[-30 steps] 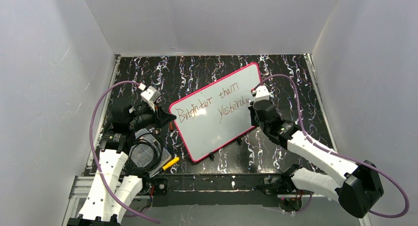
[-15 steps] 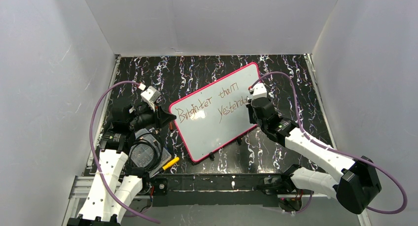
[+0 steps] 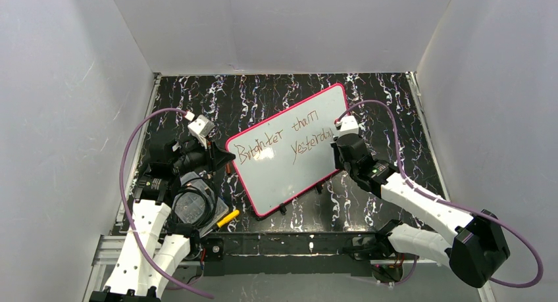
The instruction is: Write a sentence on the whiteboard
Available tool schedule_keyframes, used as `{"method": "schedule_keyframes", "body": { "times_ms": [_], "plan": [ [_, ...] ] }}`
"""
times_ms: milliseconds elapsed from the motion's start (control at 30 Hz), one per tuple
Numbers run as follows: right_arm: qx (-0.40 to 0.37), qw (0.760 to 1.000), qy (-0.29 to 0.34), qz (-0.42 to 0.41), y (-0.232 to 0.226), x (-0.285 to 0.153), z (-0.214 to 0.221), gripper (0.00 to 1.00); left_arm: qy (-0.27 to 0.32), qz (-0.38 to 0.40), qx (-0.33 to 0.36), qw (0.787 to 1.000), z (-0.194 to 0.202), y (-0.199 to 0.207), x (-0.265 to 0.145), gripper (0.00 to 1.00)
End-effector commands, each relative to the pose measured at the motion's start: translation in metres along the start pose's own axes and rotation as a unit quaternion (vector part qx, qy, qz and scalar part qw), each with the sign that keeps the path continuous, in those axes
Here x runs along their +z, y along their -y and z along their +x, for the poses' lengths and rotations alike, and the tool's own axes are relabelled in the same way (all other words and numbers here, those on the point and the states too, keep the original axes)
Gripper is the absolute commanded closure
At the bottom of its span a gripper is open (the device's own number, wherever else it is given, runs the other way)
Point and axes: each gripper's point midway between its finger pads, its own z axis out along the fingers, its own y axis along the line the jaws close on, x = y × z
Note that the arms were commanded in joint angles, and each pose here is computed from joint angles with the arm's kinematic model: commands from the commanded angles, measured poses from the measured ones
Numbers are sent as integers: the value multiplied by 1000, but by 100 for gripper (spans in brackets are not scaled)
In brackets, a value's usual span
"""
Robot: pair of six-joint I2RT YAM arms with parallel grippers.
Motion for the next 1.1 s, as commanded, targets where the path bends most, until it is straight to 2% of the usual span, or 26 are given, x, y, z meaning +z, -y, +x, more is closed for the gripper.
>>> {"method": "schedule_keyframes", "body": {
  "times_ms": [0,200,533,1067],
  "plan": [
    [8,1000,16,1,2,-5,-12,99,-6,2,39,999,6,-2,0,100],
    [9,998,55,19,12,-16,-40,99,-5,1,40,999,6,-2,0,100],
    [-8,998,59,18,13,0,-60,99,-5,1,40,999,6,-2,0,100],
    [13,999,-17,-32,-3,2,-3,99,-3,4,41,999,6,0,0,100]
  ]
}}
